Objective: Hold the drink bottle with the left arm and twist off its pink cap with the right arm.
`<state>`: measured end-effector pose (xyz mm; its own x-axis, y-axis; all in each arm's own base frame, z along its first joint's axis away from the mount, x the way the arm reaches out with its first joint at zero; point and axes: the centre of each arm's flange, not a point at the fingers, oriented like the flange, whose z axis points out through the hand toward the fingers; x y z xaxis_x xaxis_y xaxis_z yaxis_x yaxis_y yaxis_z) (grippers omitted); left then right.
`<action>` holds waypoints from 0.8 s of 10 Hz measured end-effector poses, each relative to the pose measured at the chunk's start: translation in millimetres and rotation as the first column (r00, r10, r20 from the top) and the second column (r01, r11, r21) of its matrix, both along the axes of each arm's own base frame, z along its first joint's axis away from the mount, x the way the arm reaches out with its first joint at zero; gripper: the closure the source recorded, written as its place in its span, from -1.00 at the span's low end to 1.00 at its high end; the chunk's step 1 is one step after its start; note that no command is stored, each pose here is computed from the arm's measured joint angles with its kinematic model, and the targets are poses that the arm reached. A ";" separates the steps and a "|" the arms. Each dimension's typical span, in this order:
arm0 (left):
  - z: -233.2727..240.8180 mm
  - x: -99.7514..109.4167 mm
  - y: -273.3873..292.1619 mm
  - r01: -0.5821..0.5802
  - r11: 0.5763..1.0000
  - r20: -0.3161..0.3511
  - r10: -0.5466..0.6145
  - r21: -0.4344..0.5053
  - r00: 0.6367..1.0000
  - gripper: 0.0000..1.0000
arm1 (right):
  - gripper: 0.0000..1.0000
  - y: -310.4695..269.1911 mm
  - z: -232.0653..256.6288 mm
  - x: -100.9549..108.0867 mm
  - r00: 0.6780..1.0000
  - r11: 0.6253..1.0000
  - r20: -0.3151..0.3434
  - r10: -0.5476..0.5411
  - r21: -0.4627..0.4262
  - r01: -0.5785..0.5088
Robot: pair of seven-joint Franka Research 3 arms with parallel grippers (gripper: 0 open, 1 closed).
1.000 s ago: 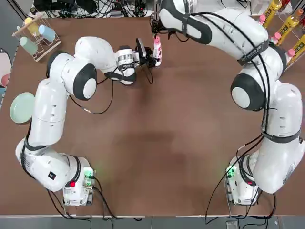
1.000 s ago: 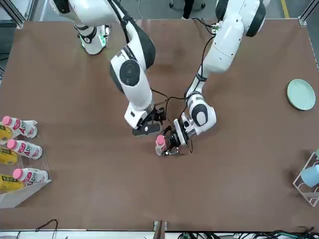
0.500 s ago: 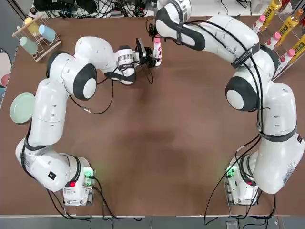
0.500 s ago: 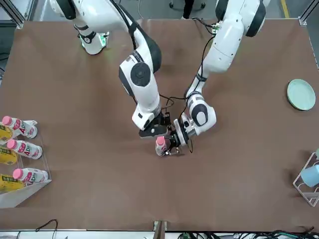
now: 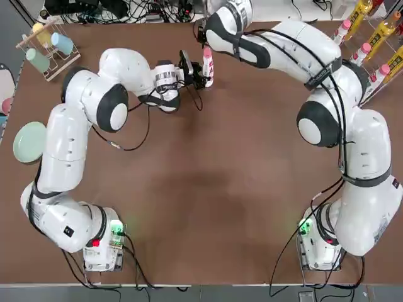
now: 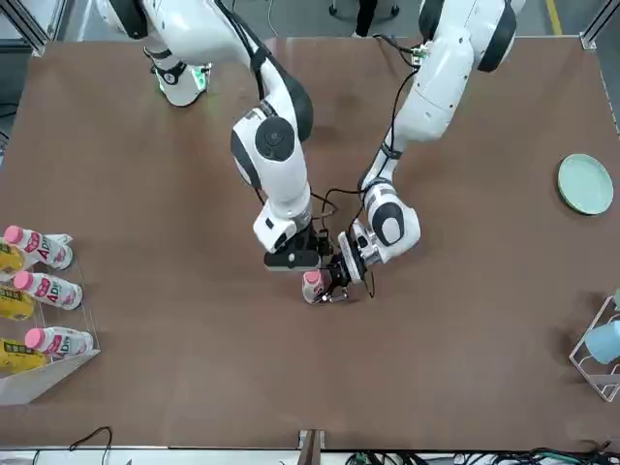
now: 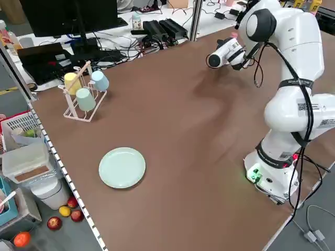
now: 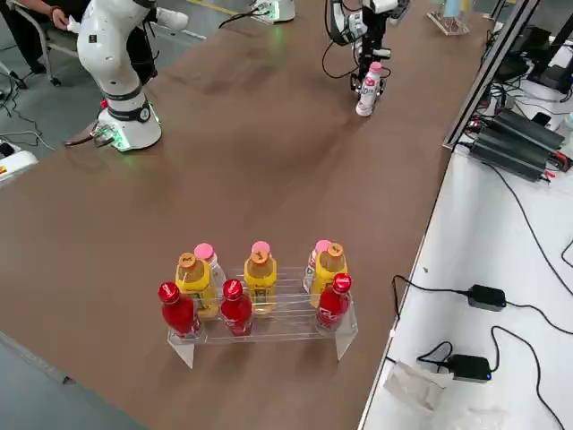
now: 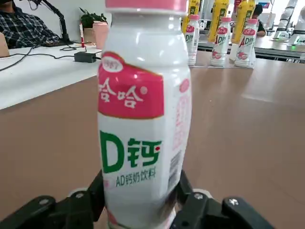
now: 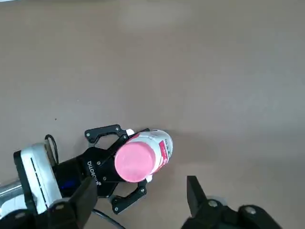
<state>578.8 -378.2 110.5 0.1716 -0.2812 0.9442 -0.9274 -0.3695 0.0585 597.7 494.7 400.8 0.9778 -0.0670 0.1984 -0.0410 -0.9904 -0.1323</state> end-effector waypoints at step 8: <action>-0.1 0.3 -0.2 -0.002 1.000 -0.005 0.002 -0.002 1.000 -0.22 | -0.20 8.3 -31.3 11.6 0.998 0.999 0.063 -0.004 0.049 0.001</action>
<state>579.2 -378.4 110.5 0.1771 -0.2786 0.9439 -0.9263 -0.3714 0.0642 609.3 503.0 369.5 0.9631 -0.0808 0.2566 -0.0337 -0.9826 -0.1828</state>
